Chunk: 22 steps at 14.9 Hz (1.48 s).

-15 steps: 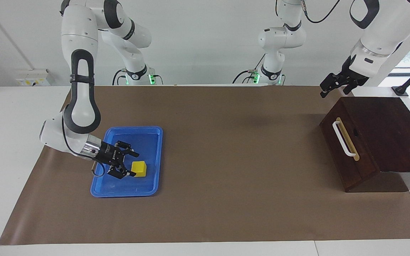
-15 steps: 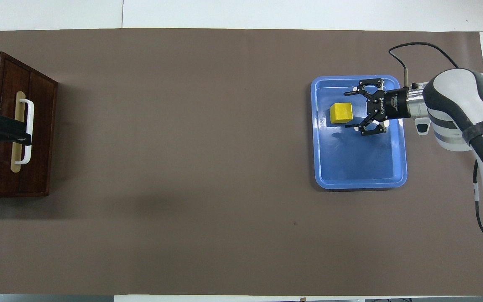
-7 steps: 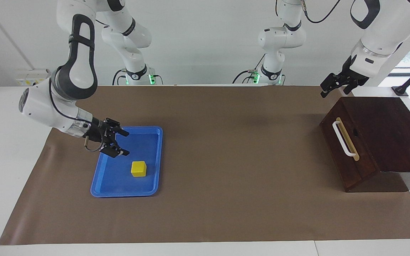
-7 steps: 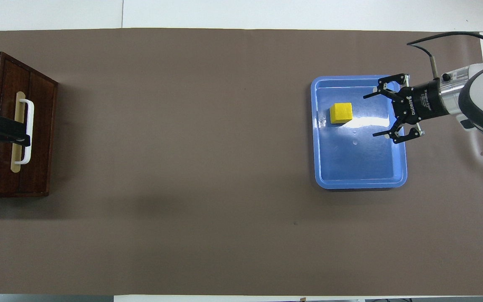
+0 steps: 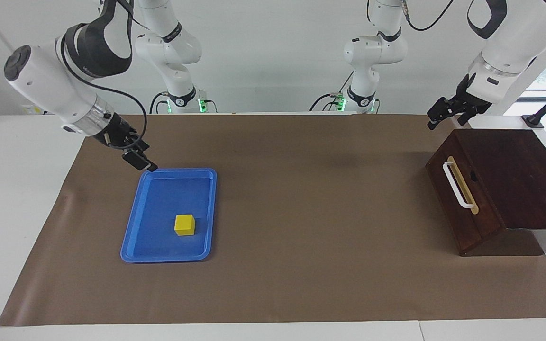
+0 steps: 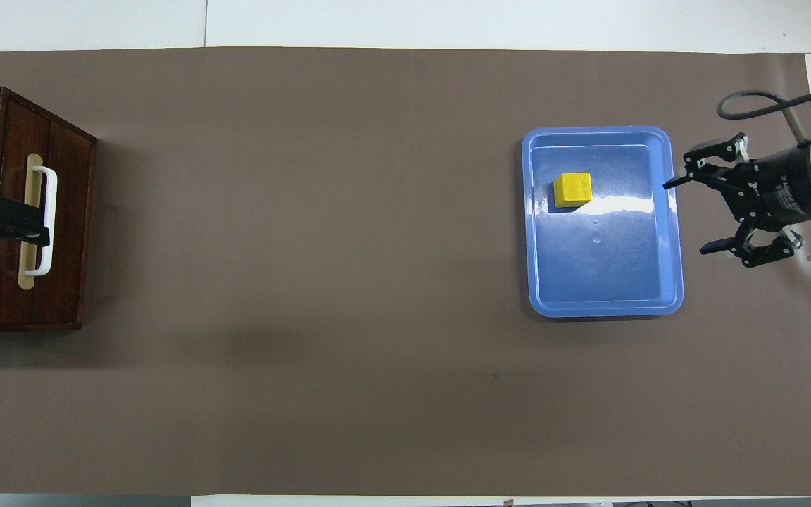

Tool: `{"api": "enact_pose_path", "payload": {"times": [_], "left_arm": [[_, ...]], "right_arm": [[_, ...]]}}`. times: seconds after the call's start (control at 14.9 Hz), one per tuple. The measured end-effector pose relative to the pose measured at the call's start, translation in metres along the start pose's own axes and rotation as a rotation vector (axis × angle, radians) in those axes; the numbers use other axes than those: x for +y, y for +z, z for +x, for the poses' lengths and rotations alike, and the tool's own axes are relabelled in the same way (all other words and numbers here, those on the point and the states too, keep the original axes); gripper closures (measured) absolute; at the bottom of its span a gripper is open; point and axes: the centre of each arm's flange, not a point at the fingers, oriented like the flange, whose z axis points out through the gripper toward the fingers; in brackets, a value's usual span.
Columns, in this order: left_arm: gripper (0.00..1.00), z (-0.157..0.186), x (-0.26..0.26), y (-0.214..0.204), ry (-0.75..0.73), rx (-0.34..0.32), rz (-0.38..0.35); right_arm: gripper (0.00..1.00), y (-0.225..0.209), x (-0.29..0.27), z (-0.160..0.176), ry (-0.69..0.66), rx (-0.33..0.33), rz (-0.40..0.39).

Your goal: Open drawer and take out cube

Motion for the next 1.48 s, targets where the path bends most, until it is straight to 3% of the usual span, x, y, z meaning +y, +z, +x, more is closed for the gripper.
{"api": "enact_pose_path", "payload": {"times": [0.27,0.67,0.87,1.48], "left_arm": [[0.0,0.0,0.0,0.0,0.0,0.0,0.0],[0.0,0.0,0.0,0.0,0.0,0.0,0.0],[0.0,0.0,0.0,0.0,0.0,0.0,0.0],[0.0,0.0,0.0,0.0,0.0,0.0,0.0]], "right_arm": [[0.0,-0.037,0.024,-0.015,-0.297,0.078,-0.074],[0.0,-0.068,0.046,-0.024,-0.681,0.12,-0.217],[0.0,-0.072,0.045,-0.026,-0.774,0.145,-0.273],[0.0,-0.069,0.042,-0.03,-0.879,0.132,-0.288]]}}
